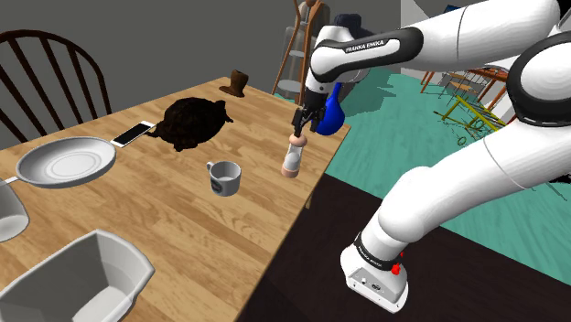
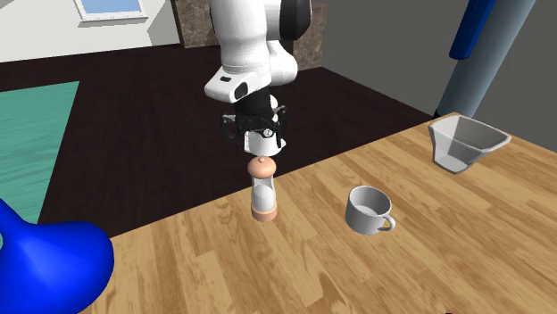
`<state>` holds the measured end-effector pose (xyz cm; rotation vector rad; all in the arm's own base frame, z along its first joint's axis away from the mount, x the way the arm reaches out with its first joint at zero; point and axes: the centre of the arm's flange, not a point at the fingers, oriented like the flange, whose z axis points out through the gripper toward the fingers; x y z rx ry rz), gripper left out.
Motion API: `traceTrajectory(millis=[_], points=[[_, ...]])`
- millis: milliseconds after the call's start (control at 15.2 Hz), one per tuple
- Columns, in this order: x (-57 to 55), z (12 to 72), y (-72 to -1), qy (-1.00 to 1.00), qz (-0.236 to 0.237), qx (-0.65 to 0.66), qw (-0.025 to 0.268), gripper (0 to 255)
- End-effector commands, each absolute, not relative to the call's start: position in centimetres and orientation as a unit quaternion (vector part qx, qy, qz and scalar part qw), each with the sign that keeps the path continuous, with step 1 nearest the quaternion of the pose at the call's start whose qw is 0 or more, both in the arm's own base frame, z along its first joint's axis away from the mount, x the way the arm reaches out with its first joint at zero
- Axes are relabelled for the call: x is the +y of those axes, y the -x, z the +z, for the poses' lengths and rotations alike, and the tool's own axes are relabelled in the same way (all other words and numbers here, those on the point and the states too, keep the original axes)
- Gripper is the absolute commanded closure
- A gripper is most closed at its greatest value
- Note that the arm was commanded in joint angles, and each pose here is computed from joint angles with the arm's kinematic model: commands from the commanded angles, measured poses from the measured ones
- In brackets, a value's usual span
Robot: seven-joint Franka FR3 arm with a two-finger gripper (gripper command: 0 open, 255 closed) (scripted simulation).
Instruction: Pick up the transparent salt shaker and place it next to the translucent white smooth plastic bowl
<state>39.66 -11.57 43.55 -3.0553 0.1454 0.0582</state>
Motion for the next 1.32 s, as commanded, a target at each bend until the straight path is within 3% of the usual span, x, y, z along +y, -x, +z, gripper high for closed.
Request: traceTrajectory(millis=[0, 858, 924, 1254], points=[[-11.7, 42.2, -39.9, 0.998, 0.018, 0.048, 0.041, 0], [-11.5, 39.8, -39.8, 0.998, 0.019, 0.048, 0.041, 0], [-11.5, 39.8, -39.8, 0.998, 0.019, 0.048, 0.041, 255], [-11.5, 39.8, -39.8, 0.998, 0.019, 0.048, 0.041, 255]])
